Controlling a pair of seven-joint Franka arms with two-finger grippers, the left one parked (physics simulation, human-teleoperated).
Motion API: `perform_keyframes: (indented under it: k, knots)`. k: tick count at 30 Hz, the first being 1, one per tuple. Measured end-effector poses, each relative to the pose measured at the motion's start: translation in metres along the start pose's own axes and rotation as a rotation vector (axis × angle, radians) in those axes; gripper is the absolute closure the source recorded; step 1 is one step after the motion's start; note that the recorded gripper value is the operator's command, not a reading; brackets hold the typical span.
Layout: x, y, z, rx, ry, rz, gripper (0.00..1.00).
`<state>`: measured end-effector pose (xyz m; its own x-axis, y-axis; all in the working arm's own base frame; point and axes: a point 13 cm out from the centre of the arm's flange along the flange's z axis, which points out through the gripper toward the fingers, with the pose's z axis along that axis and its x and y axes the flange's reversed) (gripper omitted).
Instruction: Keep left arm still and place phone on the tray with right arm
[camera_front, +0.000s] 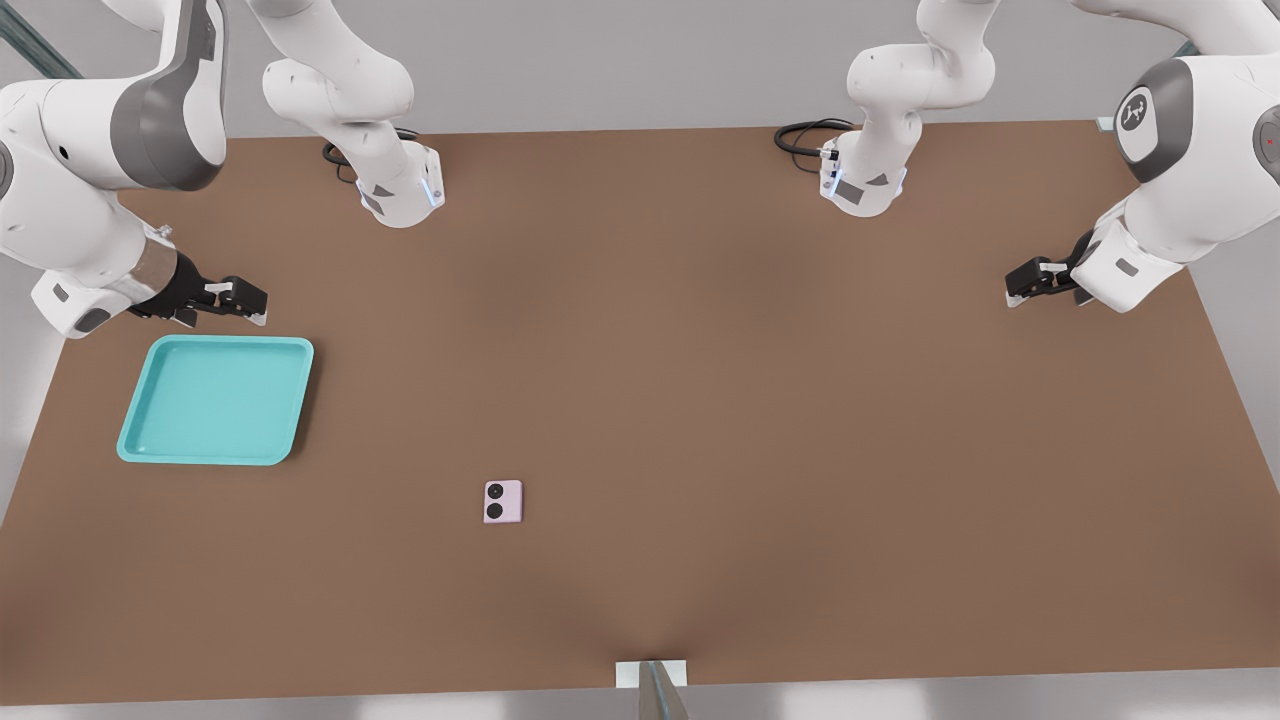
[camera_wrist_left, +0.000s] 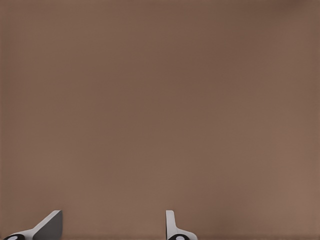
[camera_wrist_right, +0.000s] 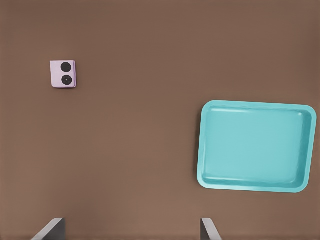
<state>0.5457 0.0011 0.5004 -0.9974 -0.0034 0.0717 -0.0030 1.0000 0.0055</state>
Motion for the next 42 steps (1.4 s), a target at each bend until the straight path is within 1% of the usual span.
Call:
perform_keyframes:
  k: [1, 2, 4, 7, 10, 13, 18, 23, 27, 29, 30, 37, 42]
  knots:
    - [-0.019, 0.003, -0.007, -0.011, -0.029, -0.009, 0.0]
    - [-0.028, 0.008, -0.01, -0.018, -0.043, -0.02, 0.0]
    - [-0.038, 0.015, -0.007, -0.024, -0.051, -0.038, 0.0]
    - [-0.061, 0.021, 0.036, -0.025, -0.004, -0.058, 0.0]
    - [-0.096, 0.052, 0.109, -0.032, 0.041, -0.114, 0.0]
    - [-0.13, 0.075, 0.187, -0.04, 0.059, -0.146, 0.0]
    - [-0.164, 0.096, 0.26, -0.038, 0.019, -0.171, 0.0]
    - [-0.177, 0.161, 0.334, 0.006, -0.008, -0.236, 0.0]
    - [-0.192, 0.204, 0.359, 0.005, -0.06, -0.228, 0.0]
    - [-0.205, 0.222, 0.365, -0.002, -0.091, -0.212, 0.0]
    - [-0.209, 0.227, 0.371, -0.006, -0.097, -0.198, 0.0]
    - [-0.2, 0.255, 0.395, -0.019, -0.088, -0.121, 0.0]
    - [-0.198, 0.253, 0.414, -0.018, -0.072, -0.055, 0.0]
